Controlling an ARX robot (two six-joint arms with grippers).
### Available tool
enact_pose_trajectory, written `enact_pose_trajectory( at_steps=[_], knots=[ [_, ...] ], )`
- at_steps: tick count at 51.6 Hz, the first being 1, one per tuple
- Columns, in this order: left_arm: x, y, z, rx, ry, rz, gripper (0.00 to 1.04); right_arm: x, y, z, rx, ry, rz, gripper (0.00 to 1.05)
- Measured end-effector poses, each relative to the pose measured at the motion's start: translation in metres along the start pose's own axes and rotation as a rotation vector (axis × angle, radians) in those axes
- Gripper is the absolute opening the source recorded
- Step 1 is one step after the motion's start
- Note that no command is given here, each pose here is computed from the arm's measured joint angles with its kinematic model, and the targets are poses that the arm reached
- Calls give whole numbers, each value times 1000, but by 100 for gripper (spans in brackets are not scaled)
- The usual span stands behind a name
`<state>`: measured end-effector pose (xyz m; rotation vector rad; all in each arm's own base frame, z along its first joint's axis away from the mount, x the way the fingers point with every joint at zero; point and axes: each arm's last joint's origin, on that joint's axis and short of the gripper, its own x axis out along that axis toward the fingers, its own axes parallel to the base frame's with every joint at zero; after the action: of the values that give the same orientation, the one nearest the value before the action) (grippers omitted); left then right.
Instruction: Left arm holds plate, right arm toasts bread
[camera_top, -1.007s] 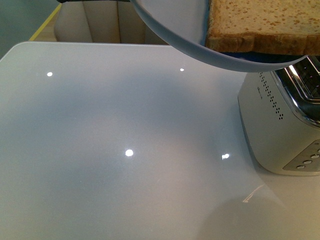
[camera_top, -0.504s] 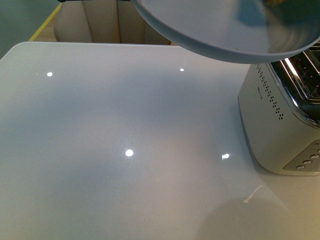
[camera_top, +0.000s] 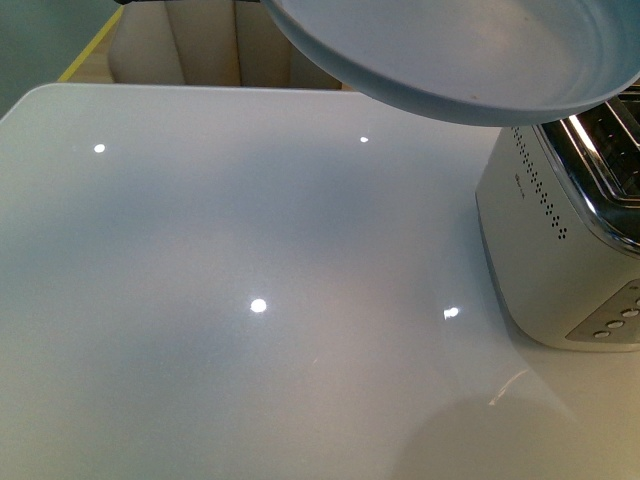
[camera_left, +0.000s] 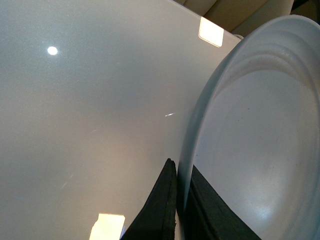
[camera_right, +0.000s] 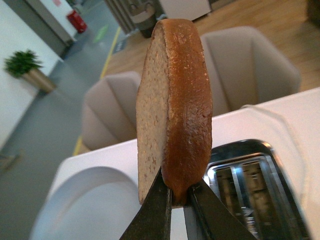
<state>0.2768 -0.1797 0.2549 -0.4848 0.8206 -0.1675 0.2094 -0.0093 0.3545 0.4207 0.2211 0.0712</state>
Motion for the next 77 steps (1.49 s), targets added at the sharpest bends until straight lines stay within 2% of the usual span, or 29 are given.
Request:
enact_pose_trajectory(
  at_steps=[7,13,22,43,77],
  knots=[
    [0,0,0,0,0,0,3,8,-10,-19,-164,10,-122,3],
    [0,0,0,0,0,0,3,19,-16,-39,-270,85,-208,3],
    [0,0,0,0,0,0,3,36,-12,-59,-373,171,-251,3],
    [0,0,0,0,0,0,3,65,0,-89,-465,267,-303,3],
    [0,0,0,0,0,0,3,94,-8,-116,-499,290,-382,3]
  ],
)
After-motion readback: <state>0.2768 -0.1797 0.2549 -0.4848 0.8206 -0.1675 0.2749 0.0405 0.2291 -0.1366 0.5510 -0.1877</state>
